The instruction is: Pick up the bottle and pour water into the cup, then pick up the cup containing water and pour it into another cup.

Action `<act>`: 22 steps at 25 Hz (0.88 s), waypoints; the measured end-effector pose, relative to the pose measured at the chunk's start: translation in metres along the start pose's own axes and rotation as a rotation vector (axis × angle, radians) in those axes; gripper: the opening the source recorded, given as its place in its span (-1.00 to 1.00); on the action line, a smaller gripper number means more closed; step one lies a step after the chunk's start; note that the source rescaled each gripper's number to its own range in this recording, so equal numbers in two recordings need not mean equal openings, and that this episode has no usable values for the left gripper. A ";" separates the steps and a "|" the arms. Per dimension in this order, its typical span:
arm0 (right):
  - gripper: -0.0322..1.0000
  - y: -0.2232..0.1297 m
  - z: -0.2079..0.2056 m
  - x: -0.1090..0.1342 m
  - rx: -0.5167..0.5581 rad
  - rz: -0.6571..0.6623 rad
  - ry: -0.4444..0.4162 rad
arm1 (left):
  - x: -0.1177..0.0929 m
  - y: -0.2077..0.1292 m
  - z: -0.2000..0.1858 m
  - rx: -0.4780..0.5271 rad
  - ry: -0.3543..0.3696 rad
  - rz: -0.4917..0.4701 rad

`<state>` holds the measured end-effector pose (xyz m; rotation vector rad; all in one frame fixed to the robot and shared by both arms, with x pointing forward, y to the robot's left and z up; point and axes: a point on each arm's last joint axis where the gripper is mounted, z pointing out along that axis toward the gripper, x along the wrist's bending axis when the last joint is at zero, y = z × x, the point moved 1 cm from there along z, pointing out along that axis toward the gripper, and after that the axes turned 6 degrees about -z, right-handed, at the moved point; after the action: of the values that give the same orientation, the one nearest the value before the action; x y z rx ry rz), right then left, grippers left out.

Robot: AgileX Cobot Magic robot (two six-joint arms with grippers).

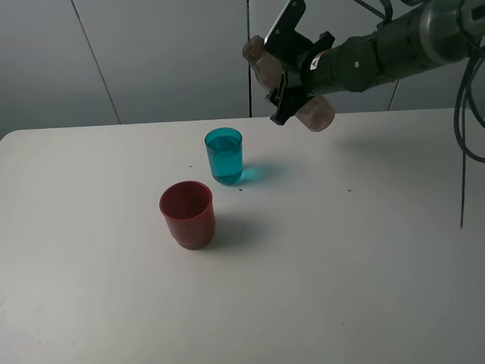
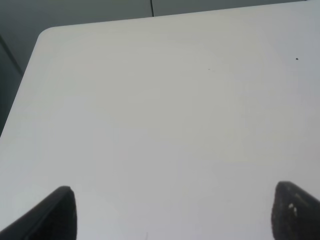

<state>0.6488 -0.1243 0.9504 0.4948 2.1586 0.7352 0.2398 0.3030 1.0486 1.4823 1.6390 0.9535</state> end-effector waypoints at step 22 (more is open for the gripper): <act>-0.93 -0.071 -0.011 0.005 -0.199 0.630 -0.165 | 0.000 0.000 0.000 0.000 0.000 0.000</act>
<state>0.6303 -0.1791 0.9076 1.1080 1.7497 1.1853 0.2398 0.3030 1.0486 1.4823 1.6390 0.9535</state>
